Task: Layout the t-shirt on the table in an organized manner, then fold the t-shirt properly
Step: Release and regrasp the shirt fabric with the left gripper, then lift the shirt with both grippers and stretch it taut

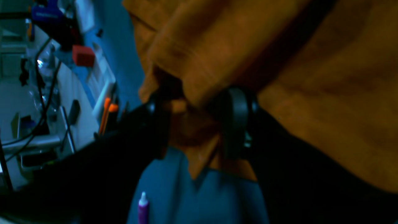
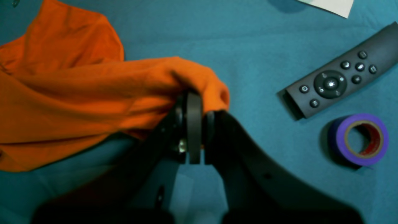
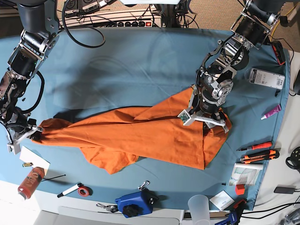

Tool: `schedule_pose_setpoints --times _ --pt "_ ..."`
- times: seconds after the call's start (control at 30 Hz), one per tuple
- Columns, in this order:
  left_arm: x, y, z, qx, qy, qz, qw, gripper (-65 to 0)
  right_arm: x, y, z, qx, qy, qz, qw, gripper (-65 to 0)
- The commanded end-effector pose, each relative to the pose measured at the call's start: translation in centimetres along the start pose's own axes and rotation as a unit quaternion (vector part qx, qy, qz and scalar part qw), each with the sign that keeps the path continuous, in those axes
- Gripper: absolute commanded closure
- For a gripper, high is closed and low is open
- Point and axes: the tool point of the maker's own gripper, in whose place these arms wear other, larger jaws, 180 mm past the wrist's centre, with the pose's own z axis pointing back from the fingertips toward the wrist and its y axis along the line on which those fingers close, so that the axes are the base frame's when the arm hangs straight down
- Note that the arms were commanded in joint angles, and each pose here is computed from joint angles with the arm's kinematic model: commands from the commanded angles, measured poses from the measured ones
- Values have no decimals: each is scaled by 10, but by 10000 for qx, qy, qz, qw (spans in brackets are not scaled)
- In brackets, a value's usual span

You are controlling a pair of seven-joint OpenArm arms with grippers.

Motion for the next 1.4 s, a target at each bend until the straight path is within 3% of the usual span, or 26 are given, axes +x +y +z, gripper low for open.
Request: schedule_pose_setpoints --times 0.0,0.2,0.43,0.57,0.9,1.0,1.17,1.37 --pt "12 18 3 233 -160 54 9996 -253 27 -7 12 -89 -360 68 9993 0" --pt "36 19 19 56 -524 433 9977 -150 27 -7 12 -87 -359 71 9993 0" --pt "41 -13 21 -789 -673 -88 9946 -168 26 -7 12 -87 -357 71 9993 0" --pt "44 -10 20 -680 -800 -206 9943 -234 26 -7 12 -87 -357 71 9993 0" --pt "51 -15 16 -718 -1112 -301 9907 -236 26 -7 12 -87 -357 71 9993 0" --pt "42 -20 6 -764 -1047 -162 9914 -177 26 -7 12 -86 -358 70 9993 0" --pt "31 -12 -7 -506 -903 558 9931 -9 27 -7 12 -82 -364 66 9993 0" --pt "36 16 0 176 -655 1306 9891 0 28 -4 12 -7 -410 49 9991 0"
